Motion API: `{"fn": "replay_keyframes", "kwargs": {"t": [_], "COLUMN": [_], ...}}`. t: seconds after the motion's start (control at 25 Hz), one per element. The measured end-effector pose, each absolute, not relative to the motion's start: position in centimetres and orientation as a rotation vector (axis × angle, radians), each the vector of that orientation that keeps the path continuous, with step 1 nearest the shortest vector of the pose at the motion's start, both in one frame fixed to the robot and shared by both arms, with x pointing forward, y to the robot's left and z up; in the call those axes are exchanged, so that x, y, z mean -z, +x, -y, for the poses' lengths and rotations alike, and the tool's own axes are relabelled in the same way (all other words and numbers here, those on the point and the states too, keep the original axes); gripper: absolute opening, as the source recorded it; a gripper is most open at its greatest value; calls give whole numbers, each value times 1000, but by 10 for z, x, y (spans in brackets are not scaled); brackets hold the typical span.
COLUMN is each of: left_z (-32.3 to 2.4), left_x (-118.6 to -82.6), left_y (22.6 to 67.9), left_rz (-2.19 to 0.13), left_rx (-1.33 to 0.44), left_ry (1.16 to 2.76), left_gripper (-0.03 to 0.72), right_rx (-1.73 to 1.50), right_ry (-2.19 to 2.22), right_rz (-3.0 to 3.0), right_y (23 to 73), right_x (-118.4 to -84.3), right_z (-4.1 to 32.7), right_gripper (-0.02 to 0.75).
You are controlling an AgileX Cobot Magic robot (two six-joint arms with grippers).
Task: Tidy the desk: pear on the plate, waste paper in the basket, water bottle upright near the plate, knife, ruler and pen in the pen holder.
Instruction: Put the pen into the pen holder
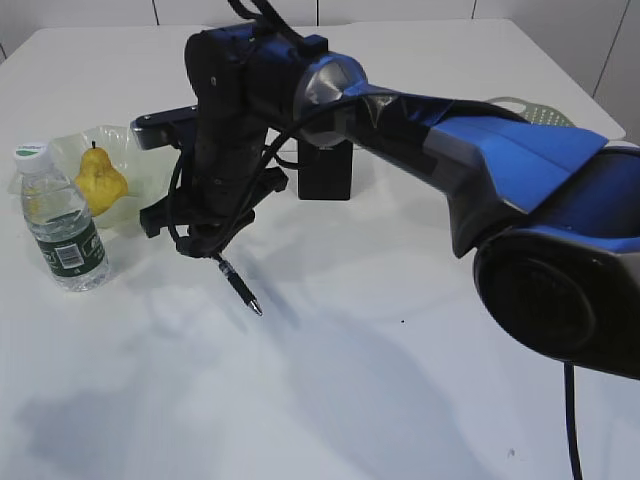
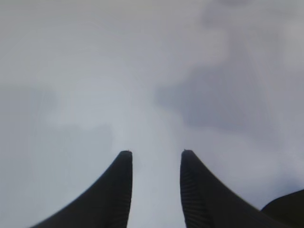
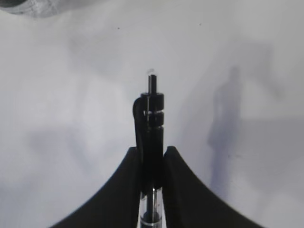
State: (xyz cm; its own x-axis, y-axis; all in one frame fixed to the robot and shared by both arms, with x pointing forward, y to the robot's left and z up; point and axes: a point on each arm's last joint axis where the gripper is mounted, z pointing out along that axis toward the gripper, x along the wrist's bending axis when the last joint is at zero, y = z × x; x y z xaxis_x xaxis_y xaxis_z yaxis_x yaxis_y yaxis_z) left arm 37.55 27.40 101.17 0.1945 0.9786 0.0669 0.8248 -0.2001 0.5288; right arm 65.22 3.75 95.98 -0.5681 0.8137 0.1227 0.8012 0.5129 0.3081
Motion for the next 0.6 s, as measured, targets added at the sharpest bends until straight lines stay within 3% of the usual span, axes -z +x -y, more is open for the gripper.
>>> {"fn": "replay_keyframes", "kwargs": {"t": [0.6], "left_z": [-274], "left_x": [-1012], "left_y": [376], "left_rz": [-1690], "left_rx": [-562], "left_ry": [2102], "left_gripper": [237], "right_rx": [-568], "right_ry": [1310], "right_rz": [-2527], "right_y": [648], "right_x": [-1037], "right_z": [-16], "right_gripper": [122]}}
